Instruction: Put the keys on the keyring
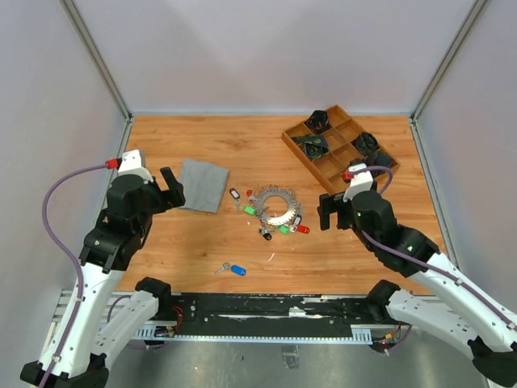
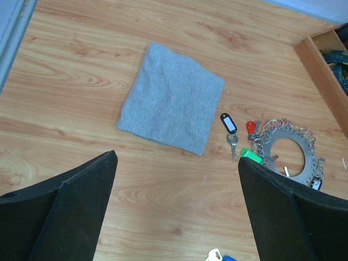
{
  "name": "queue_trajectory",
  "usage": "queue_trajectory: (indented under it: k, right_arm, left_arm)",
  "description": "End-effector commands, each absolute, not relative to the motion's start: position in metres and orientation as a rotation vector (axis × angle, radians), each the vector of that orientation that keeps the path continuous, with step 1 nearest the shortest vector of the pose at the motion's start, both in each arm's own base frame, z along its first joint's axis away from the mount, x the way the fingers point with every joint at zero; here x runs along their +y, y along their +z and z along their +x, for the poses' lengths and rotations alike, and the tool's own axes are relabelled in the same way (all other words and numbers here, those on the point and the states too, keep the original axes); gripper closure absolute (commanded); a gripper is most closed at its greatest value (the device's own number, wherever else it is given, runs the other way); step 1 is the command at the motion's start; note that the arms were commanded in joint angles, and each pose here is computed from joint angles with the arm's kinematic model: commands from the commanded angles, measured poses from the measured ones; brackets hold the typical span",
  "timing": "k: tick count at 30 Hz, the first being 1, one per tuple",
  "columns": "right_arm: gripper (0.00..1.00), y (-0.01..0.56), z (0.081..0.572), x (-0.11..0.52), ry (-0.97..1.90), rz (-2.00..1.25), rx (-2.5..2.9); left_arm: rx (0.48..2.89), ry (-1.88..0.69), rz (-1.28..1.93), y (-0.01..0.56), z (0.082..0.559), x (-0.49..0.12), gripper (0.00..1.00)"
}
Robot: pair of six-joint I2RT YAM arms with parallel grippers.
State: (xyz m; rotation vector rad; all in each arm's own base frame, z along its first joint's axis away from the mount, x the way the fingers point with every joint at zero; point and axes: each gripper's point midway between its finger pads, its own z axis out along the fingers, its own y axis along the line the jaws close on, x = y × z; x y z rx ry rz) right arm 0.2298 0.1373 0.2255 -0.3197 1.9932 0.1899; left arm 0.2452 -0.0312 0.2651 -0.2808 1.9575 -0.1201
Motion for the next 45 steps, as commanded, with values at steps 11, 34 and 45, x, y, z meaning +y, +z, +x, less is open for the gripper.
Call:
queue_trajectory:
  k: [11, 34, 45]
  right_arm:
    - [0.02, 0.207, 0.231, 0.122, 0.055, -0.315, 2.062]
    - [0.28, 0.121, 0.290, 0.208, 0.152, -0.517, 2.455]
    - [0.50, 0.108, 0.356, 0.228, 0.327, -0.497, 2.459]
  left_arm:
    - [1.940, -0.143, -0.288, 0.263, 0.254, -0.035, 0.00]
    - [1.986, -0.223, -0.275, 0.240, 0.262, -0.051, 0.00]
    - [2.005, -0.242, -0.246, 0.235, 0.264, -0.057, 0.00]
